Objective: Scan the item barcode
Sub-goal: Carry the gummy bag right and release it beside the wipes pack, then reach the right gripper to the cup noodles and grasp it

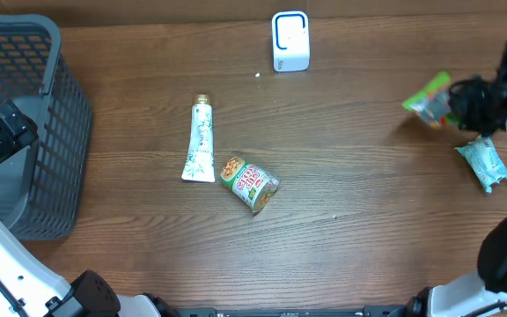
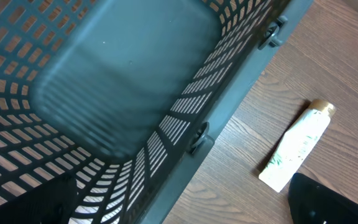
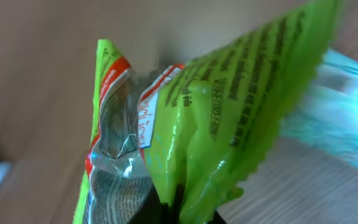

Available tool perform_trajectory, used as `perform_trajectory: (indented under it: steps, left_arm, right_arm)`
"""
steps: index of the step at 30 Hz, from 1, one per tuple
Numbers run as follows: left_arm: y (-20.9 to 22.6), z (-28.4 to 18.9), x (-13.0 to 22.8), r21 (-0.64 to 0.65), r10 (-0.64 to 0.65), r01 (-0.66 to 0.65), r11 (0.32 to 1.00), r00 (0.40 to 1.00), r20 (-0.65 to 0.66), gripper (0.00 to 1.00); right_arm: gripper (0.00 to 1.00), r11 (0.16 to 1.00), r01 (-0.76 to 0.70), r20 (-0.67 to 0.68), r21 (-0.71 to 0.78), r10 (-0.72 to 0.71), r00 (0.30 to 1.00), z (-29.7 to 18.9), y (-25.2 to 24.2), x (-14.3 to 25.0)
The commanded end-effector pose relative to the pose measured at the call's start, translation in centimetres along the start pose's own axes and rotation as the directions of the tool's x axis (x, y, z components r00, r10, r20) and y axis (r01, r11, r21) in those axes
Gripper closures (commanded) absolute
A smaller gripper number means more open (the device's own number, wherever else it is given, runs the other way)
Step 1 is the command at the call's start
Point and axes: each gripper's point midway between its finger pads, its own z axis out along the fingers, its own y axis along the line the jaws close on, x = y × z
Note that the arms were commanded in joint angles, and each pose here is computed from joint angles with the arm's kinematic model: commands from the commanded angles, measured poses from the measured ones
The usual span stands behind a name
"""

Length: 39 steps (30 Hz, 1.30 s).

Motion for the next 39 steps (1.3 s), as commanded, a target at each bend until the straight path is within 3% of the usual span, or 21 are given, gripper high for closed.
perform_trajectory:
  steps: [1,2,4,5,6,12,15,21,25,26,29,35,39]
  left_arm:
    - [0.0,-0.1,-0.1,0.004,0.016,-0.016,1.0,1.0,0.004,0.0]
    - [0.0,-0.1,-0.1,0.004,0.016,-0.016,1.0,1.0,0.003,0.0]
    - [0.0,-0.1,-0.1,0.004,0.015,-0.015,1.0,1.0,0.004,0.0]
    - [0.0,-0.1,-0.1,0.004,0.015,-0.015,1.0,1.0,0.003,0.0]
    - [0.0,-0.1,-0.1,0.004,0.016,-0.016,1.0,1.0,0.004,0.0]
    - [0.0,-0.1,-0.1,0.004,0.015,-0.015,1.0,1.0,0.004,0.01]
    - [0.0,-0.1,-0.1,0.004,0.016,-0.016,1.0,1.0,0.003,0.0]
    - [0.0,-0.1,-0.1,0.004,0.015,-0.015,1.0,1.0,0.004,0.0]
    - [0.0,-0.1,-0.1,0.004,0.015,-0.015,1.0,1.0,0.003,0.0]
    - [0.0,-0.1,-0.1,0.004,0.015,-0.015,1.0,1.0,0.004,0.0]
    - [0.0,-0.1,-0.1,0.004,0.015,-0.015,1.0,1.0,0.003,0.0]
    - [0.0,-0.1,-0.1,0.004,0.015,-0.015,1.0,1.0,0.004,0.0]
    - [0.0,-0.1,-0.1,0.004,0.015,-0.015,1.0,1.0,0.003,0.0]
  right_arm:
    - [0.92,0.982,-0.182,0.066,0.05,0.178,0.982,0.9,-3.9,-1.6]
    - [0.73,0.979,-0.196,0.07,0.053,0.192,0.979,1.2,-4.6,-1.8]
    - [0.21,0.976,-0.212,0.07,0.056,0.208,0.976,1.2,-5.4,-2.1]
    - [0.03,0.98,-0.194,0.061,0.045,0.192,0.98,1.1,-5.5,-2.2]
    - [0.0,0.984,-0.176,0.047,0.026,0.175,0.983,1.0,-5.4,-2.3]
    - [0.0,0.987,-0.093,-0.022,-0.134,0.09,0.996,-0.7,-2.3,-2.1]
    - [0.0,0.967,0.031,0.003,-0.253,-0.031,1.0,-4.2,1.0,-2.1]
    - [0.0,0.81,0.332,0.107,-0.484,-0.321,0.941,-11.7,8.7,1.8]
    - [0.0,0.694,0.429,0.078,-0.579,-0.476,0.876,-13.3,13.0,8.0]
    - [0.0,0.63,0.5,0.039,-0.595,-0.599,0.8,-12.9,14.5,12.8]
    - [0.0,0.57,0.541,-0.024,-0.618,-0.702,0.712,-12.4,15.7,18.7]
    - [0.0,0.442,0.618,-0.084,-0.65,-0.85,0.52,-11.5,16.4,28.8]
    - [0.0,0.433,0.658,-0.156,-0.616,-0.886,0.436,-9.9,16.0,34.0]
